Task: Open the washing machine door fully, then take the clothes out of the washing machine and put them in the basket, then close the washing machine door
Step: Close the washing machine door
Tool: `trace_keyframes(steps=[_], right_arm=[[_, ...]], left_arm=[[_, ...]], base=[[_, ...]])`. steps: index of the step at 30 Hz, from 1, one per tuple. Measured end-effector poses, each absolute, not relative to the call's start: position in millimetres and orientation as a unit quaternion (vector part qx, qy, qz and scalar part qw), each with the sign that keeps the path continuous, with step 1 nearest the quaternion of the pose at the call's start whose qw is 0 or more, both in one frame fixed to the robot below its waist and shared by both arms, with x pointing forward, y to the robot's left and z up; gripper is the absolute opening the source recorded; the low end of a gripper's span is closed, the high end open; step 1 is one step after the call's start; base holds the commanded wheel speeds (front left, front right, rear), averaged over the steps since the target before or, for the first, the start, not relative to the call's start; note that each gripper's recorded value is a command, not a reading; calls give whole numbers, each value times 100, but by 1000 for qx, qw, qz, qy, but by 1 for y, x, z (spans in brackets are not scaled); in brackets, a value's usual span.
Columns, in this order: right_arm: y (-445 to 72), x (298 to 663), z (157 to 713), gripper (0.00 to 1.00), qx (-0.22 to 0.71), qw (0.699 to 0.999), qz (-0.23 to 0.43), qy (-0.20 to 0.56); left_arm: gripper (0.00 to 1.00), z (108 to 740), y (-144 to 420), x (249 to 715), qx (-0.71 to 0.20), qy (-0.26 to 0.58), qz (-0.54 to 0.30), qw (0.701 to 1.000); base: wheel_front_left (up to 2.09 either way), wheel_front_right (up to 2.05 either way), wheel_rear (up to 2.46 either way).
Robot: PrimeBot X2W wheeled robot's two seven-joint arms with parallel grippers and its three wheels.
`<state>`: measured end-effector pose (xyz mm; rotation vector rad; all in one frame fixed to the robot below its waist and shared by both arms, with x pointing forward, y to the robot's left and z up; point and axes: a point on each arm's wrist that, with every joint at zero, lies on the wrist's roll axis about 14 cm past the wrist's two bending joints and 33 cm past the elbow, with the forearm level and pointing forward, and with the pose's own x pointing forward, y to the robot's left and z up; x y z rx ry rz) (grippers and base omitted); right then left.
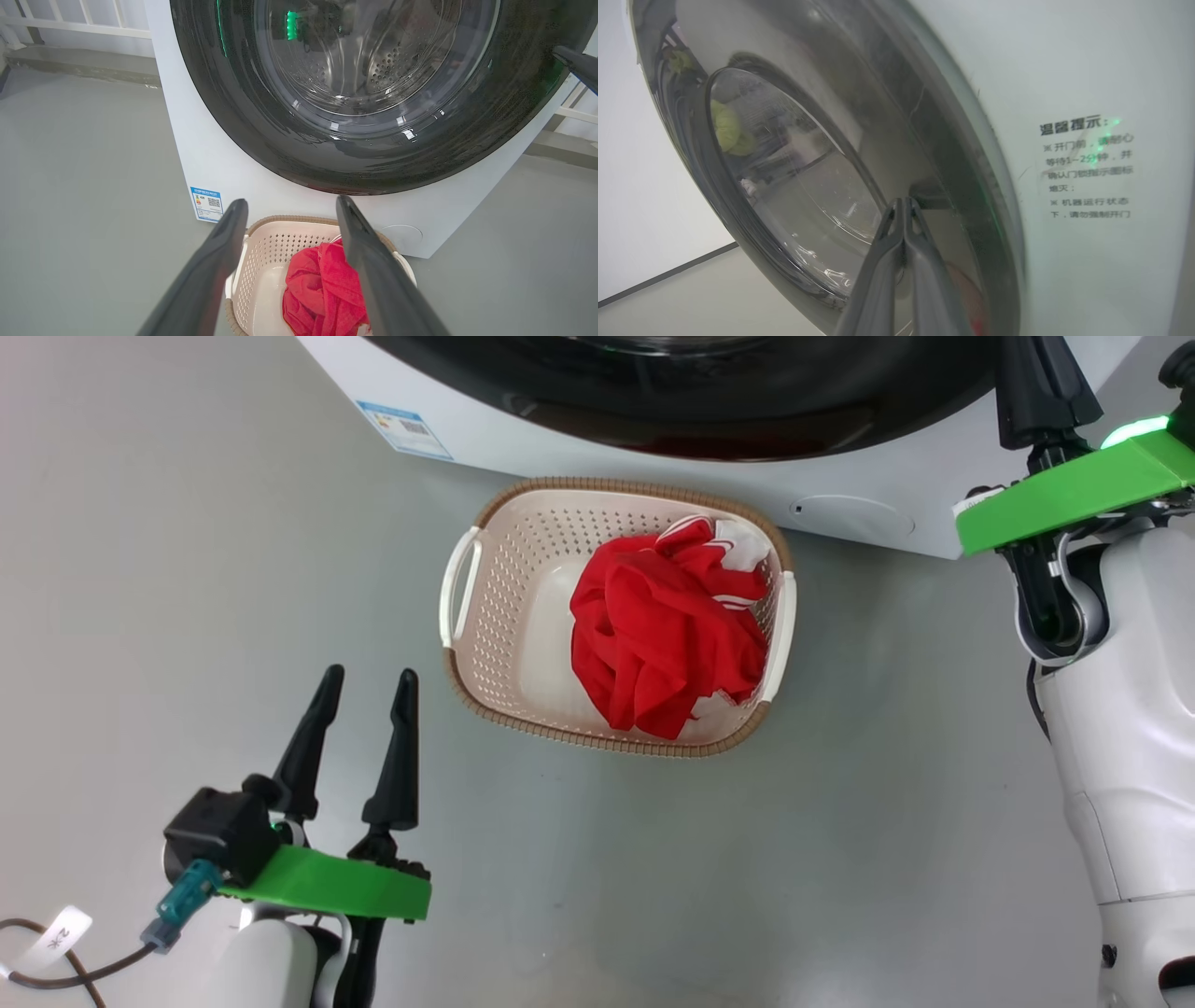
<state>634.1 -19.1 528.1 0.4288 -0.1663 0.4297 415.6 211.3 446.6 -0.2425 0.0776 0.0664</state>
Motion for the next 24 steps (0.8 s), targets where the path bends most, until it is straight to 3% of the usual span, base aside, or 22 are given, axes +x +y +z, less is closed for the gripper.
trace_keyframes(steps=[7, 10, 11, 12, 24], right_arm=[[-15, 631, 530, 0, 201, 951, 219, -82], [-19, 623, 526, 48, 192, 954, 219, -74], [-19, 618, 521, 91, 189, 955, 219, -67], [-20, 613, 514, 100, 185, 956, 220, -58], [-59, 544, 464, 100, 155, 969, 190, 20]], left_arm=[[100, 449, 210, 419, -122, 35, 30, 992], [100, 450, 208, 419, -123, 34, 27, 992], [100, 451, 208, 419, -123, 33, 26, 991], [100, 451, 207, 419, -123, 33, 25, 992], [100, 448, 198, 414, -120, 42, 14, 992]], base=[[0, 0, 0], [0, 0, 0], [0, 0, 0], [0, 0, 0], [0, 0, 0]])
